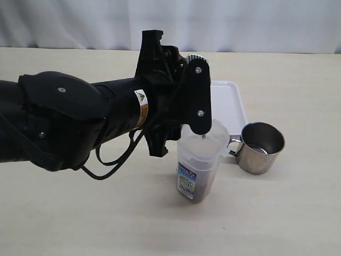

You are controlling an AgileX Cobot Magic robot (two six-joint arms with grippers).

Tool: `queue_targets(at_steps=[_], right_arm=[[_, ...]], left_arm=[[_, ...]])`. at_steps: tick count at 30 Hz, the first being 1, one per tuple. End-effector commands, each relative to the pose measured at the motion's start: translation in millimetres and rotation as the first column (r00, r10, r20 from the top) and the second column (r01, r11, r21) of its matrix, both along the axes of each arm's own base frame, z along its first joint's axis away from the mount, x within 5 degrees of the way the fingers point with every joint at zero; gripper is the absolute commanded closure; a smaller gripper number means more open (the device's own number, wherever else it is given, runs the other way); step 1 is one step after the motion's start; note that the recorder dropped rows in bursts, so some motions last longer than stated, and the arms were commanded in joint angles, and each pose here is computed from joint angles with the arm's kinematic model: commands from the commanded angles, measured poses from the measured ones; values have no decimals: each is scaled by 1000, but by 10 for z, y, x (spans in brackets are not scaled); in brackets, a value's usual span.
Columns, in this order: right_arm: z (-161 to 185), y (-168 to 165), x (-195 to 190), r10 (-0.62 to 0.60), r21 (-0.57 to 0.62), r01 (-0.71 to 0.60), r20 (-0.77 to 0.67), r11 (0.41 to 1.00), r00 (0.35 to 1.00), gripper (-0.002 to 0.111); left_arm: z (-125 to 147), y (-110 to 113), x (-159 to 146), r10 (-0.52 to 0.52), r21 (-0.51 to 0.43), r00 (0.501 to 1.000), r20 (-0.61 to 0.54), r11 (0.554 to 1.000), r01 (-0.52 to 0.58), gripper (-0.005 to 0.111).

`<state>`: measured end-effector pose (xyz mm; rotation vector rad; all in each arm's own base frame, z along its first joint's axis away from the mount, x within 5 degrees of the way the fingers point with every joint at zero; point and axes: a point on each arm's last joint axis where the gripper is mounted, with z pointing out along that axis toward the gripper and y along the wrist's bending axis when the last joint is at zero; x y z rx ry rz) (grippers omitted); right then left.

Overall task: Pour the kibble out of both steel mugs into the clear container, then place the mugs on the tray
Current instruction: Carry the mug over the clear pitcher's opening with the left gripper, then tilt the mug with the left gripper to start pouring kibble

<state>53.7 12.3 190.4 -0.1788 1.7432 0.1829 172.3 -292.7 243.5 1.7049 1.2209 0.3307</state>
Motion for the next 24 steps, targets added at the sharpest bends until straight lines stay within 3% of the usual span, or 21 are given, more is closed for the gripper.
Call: queue_targets(at_steps=[1,9,24], right_arm=[[-10,2,-1,3,3,-3,3,1000,1000,104],[-10,2,-1,3,3,-3,3,1000,1000,104],[-10,2,-1,3,3,-3,3,1000,1000,104]], left_arm=[[103,-13,-15,-34,13,997,65,999,34,107],[124,-65,-114,-91,82,985,147,993,79,107],[146,-56,-102,-95,118,975,202,990,72,107]])
